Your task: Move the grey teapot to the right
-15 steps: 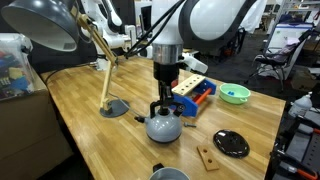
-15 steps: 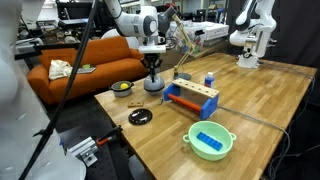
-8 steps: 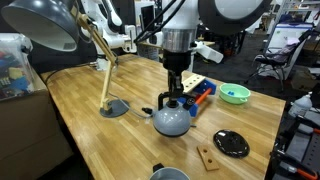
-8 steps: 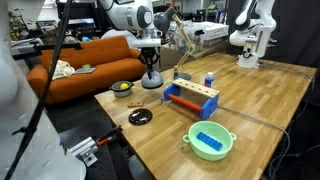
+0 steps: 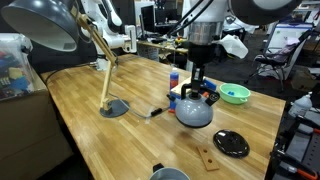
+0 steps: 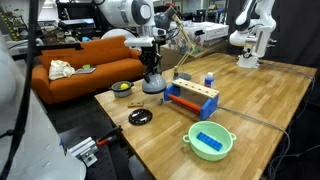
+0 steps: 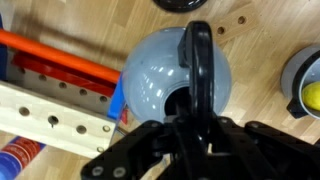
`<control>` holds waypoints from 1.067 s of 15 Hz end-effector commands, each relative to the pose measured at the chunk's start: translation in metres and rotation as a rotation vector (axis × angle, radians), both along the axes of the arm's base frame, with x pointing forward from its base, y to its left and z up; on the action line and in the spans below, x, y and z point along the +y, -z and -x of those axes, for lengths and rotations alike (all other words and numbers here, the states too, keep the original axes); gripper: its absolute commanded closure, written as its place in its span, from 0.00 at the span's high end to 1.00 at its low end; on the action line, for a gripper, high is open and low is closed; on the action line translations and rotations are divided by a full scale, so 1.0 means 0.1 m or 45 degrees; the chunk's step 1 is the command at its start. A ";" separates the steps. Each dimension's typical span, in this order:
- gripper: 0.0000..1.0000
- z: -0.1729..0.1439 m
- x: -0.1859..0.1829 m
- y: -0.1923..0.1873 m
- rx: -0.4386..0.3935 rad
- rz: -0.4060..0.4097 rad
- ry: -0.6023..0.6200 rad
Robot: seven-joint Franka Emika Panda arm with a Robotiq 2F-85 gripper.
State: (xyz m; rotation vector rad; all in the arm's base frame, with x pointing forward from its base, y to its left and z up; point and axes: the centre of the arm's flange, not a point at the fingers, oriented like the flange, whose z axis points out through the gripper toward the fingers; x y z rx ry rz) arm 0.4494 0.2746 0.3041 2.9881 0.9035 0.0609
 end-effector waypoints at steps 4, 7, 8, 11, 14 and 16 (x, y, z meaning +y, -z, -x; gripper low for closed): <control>0.18 0.17 -0.13 0.01 0.008 0.016 0.153; 0.18 0.16 -0.12 0.03 0.012 0.016 0.152; 0.18 0.16 -0.12 0.03 0.012 0.016 0.152; 0.05 0.16 -0.12 0.03 0.012 0.016 0.152; 0.05 0.20 -0.08 -0.05 0.005 0.015 0.133; 0.05 0.25 -0.04 -0.13 -0.011 0.007 0.113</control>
